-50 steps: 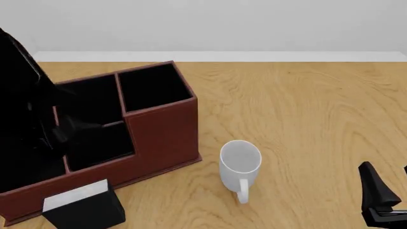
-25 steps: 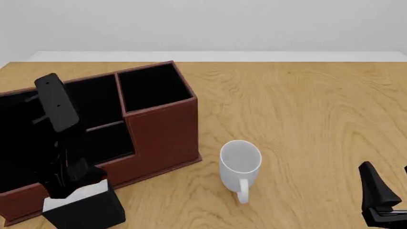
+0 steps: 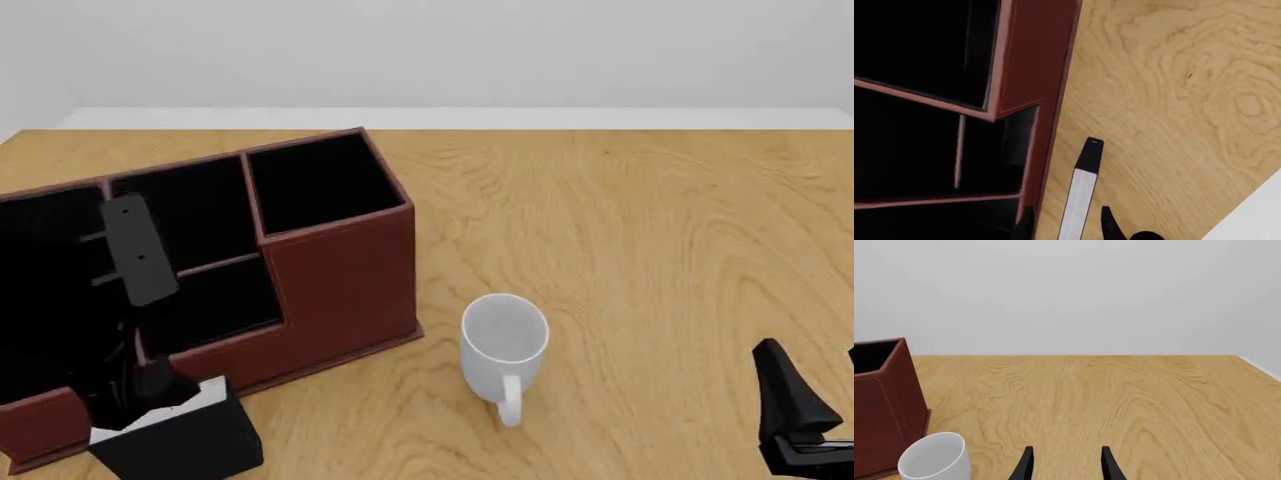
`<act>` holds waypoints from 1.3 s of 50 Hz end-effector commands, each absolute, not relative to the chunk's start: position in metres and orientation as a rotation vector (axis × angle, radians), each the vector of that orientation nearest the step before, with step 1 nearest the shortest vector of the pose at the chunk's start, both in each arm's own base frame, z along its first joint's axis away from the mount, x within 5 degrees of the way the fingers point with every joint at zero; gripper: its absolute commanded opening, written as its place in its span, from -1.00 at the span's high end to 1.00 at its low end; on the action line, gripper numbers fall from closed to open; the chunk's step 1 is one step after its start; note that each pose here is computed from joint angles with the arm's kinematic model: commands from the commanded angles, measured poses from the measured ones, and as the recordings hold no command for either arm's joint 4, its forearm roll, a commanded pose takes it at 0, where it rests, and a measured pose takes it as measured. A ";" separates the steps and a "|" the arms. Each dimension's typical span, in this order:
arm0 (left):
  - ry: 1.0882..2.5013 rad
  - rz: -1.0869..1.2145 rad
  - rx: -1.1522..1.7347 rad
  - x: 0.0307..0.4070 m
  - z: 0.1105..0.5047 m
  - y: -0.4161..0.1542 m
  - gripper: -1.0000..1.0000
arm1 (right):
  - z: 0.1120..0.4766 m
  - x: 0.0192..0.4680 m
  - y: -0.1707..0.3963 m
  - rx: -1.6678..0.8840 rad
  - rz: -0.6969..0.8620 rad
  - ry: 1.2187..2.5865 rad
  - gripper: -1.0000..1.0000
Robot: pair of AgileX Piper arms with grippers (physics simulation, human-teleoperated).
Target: Pick up the book and place it in the front compartment of the caddy.
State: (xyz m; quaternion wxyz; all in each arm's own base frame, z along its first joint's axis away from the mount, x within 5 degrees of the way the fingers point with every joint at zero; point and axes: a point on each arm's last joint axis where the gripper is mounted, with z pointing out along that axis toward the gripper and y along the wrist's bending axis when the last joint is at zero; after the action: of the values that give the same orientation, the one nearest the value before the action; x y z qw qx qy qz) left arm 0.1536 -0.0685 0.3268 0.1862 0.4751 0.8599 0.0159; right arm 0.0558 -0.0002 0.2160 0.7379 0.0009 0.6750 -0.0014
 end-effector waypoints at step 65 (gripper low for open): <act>2.566 0.043 1.392 0.148 0.231 -0.056 -1.00 | 0.216 0.056 0.000 0.003 -0.003 1.482 -1.00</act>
State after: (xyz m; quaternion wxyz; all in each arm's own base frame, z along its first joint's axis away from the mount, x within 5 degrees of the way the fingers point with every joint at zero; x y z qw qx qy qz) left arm 0.1519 -0.0584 0.2425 0.1219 0.4704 0.8738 0.0156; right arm 0.0557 -0.0002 0.2162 0.7379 0.0012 0.6749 -0.0016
